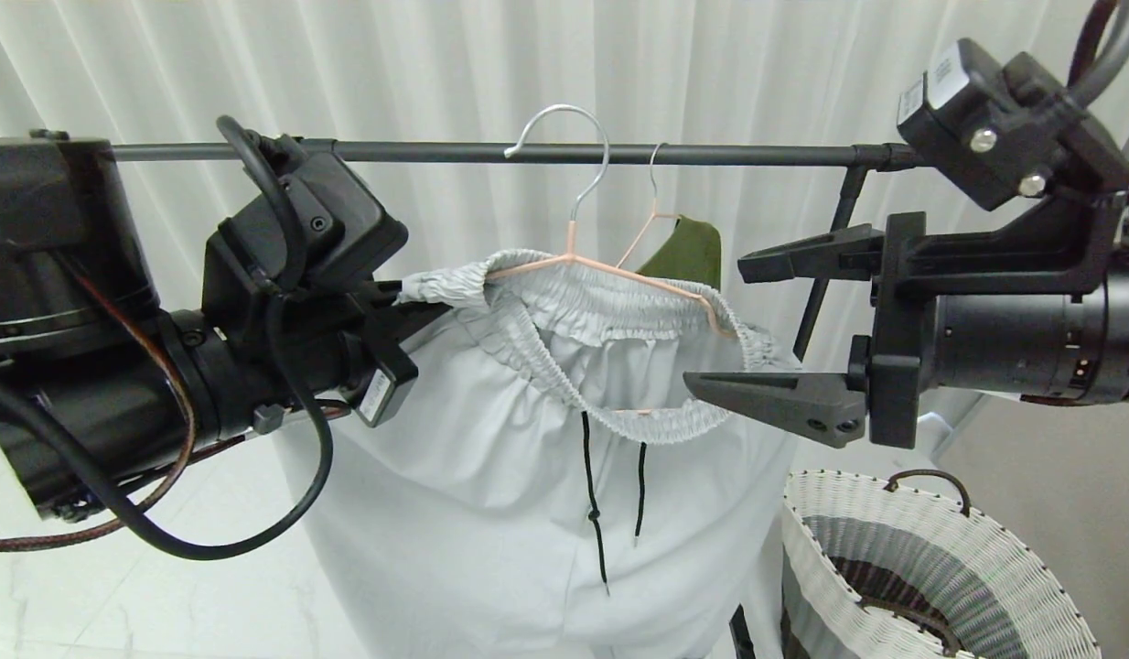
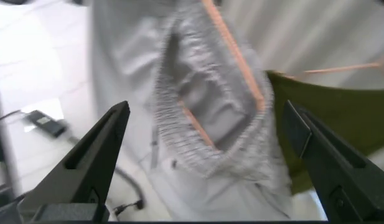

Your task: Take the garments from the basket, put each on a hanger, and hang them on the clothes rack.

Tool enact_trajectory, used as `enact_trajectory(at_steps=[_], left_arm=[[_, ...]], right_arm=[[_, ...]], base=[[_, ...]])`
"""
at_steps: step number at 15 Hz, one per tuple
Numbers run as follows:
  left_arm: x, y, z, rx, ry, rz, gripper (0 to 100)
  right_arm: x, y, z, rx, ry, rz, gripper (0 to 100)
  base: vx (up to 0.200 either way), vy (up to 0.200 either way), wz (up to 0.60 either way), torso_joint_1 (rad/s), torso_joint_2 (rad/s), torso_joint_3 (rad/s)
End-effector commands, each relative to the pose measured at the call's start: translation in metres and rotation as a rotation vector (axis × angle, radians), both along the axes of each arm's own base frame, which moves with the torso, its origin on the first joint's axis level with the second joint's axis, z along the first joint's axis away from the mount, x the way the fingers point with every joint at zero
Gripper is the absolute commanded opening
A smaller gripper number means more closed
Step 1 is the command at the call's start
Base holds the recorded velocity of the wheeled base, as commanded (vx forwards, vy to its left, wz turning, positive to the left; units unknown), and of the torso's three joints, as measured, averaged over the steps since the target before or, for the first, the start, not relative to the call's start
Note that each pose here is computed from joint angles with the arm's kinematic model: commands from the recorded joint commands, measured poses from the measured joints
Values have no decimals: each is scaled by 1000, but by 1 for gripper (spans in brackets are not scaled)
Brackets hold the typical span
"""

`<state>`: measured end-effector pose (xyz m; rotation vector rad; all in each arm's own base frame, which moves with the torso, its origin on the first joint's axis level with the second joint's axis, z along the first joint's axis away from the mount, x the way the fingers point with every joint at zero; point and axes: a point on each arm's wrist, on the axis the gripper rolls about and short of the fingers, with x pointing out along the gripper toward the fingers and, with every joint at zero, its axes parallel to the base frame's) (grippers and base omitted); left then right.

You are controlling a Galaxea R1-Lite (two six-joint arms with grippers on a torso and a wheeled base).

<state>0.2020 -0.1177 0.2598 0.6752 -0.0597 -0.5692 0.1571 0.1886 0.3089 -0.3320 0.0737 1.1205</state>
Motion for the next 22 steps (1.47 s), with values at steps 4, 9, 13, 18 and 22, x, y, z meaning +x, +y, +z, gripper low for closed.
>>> enact_trajectory(at_steps=[4,9,13,18,22], left_arm=[[-4,-5,1,-4,-2,-50,0],[-6,-9,0,-3,-1,-70,0],[-7,-11,0,-3,-1,-78,0],[-6,-13,2,-5,-3,-81,0],[-8,-15,2,-5,-3,-93,0]], right_arm=[[7,13,2,-15,26,48,100],[9,29,-1,-30,42,92,100],[8,36,-5,-36,59,135,100],[8,38,-11,-58,102,168,100],[16,45,-9,-39,211,143,100]], base=[[0,0,0,0,0,0],[0,0,0,0,0,0],[0,0,0,0,0,0],[0,0,0,0,0,0],[0,0,0,0,0,0]])
